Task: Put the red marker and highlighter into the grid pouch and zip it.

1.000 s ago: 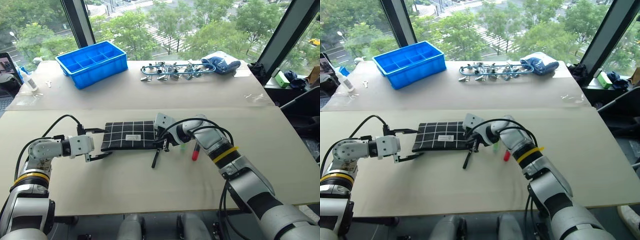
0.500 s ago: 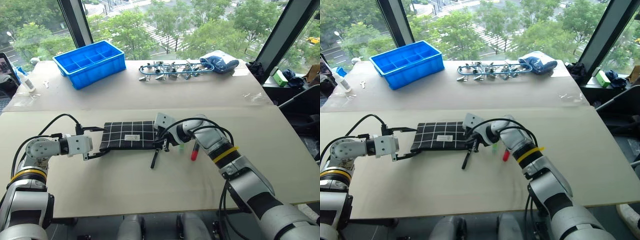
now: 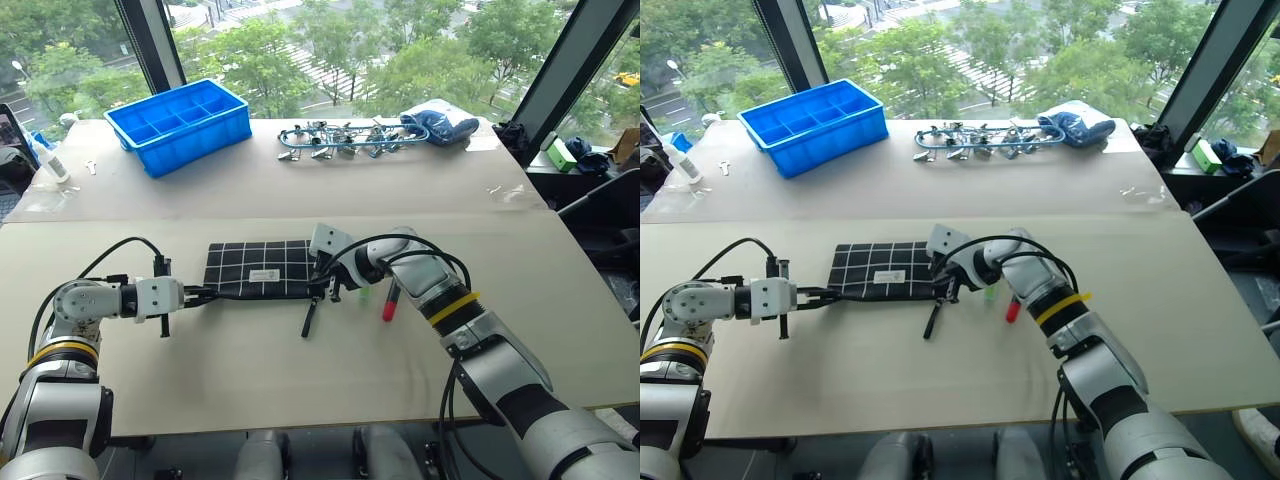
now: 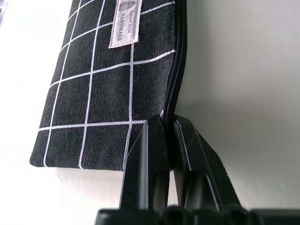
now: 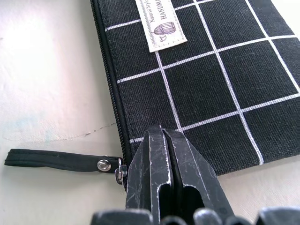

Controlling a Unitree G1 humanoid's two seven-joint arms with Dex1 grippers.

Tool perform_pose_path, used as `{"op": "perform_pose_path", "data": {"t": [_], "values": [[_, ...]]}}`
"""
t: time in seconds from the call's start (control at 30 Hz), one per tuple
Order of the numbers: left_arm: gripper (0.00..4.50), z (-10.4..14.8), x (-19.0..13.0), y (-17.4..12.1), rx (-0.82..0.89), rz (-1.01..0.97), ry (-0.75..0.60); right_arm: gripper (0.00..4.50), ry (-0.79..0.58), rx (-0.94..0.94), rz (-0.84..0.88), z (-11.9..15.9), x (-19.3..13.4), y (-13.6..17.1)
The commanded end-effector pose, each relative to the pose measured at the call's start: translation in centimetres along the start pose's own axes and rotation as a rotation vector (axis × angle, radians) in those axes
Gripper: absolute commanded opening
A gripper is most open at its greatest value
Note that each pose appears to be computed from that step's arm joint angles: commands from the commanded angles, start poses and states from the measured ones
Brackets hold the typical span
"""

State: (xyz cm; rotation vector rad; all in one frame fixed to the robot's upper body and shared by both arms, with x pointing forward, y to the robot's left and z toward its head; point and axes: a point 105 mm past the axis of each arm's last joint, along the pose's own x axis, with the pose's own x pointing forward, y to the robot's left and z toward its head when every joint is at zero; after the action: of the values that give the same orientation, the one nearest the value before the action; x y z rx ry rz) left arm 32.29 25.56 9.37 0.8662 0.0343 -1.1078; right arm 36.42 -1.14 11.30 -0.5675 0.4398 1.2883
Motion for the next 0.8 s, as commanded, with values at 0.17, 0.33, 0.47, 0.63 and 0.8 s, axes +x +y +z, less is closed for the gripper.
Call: {"op": "perform_pose_path", "data": {"t": [0.17,0.33,0.47,0.63,0.8], "values": [[0.05,0.2,-0.3,0.6,-0.071,0.029,-0.038,0.0,-0.103,0.008,-0.042,1.9,-0.9,-0.8],[0.0,0.0,-0.6,1.0,-0.152,0.074,-0.055,0.77,-0.254,0.101,-0.14,4.7,-2.7,-3.0],[0.0,-0.8,-1.1,0.7,-0.24,0.135,-0.063,2.12,-0.441,0.167,-0.161,8.2,-6.5,-3.9],[0.0,-0.4,-1.2,1.4,-0.36,0.25,-0.157,3.79,-0.475,0.225,-0.187,7.7,-10.3,-3.9],[0.0,1.5,-0.9,3.0,-0.485,0.335,-0.253,3.79,-0.368,0.228,-0.238,4.2,-10.9,-2.2]]}}
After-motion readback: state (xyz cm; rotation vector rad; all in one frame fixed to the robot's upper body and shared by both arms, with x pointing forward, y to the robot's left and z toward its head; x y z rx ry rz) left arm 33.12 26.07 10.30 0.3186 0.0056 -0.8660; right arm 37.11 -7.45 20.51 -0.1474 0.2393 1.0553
